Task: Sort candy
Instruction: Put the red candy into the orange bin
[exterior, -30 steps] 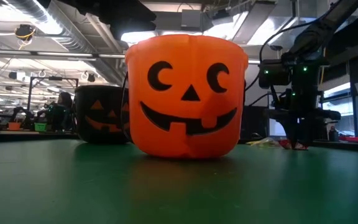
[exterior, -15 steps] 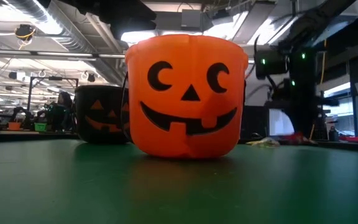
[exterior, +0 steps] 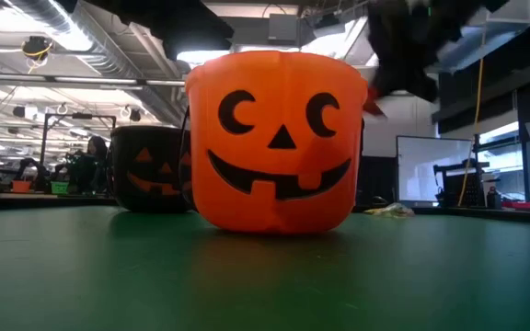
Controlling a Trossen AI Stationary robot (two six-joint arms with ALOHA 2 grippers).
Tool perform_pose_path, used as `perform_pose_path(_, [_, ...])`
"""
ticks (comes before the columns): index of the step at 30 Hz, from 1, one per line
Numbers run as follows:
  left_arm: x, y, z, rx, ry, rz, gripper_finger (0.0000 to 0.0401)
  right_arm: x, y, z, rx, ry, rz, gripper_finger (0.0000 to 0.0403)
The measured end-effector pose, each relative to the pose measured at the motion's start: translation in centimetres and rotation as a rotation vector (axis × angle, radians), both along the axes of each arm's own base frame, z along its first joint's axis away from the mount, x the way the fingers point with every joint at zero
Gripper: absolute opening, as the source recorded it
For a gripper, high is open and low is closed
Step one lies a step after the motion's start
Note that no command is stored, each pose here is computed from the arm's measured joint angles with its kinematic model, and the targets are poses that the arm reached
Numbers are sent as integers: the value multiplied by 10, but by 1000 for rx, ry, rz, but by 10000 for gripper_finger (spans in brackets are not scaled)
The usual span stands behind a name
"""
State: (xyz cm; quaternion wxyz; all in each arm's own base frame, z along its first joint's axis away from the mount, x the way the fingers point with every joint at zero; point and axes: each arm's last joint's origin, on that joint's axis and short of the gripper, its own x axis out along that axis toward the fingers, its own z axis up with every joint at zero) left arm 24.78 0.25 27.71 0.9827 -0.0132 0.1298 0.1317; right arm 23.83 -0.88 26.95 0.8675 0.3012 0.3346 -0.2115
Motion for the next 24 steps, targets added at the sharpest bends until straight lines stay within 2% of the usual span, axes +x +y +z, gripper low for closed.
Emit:
perform_pose_path(3, [0,3,0,-2,-1,12,149,17,22,9,-49,-173,145,20])
perform_pose_path(6, [0,3,1,-8,-11,17,149,30,38,11,-76,-261,230,20])
perform_pose_path(10, [0,3,1,-8,-18,16,149,41,45,2,-72,-267,268,20])
perform_pose_path(13, [0,3,2,-11,-25,17,149,47,47,-6,-86,-247,347,21])
perform_pose_path(17, [1,3,2,-11,-27,17,149,53,56,-6,-118,-293,455,27])
perform_pose_path(20, [1,3,3,-11,-34,17,149,53,60,-4,-158,-313,495,57])
perform_pose_path(24, [1,3,3,-11,-33,17,149,54,58,-3,-179,-321,490,124])
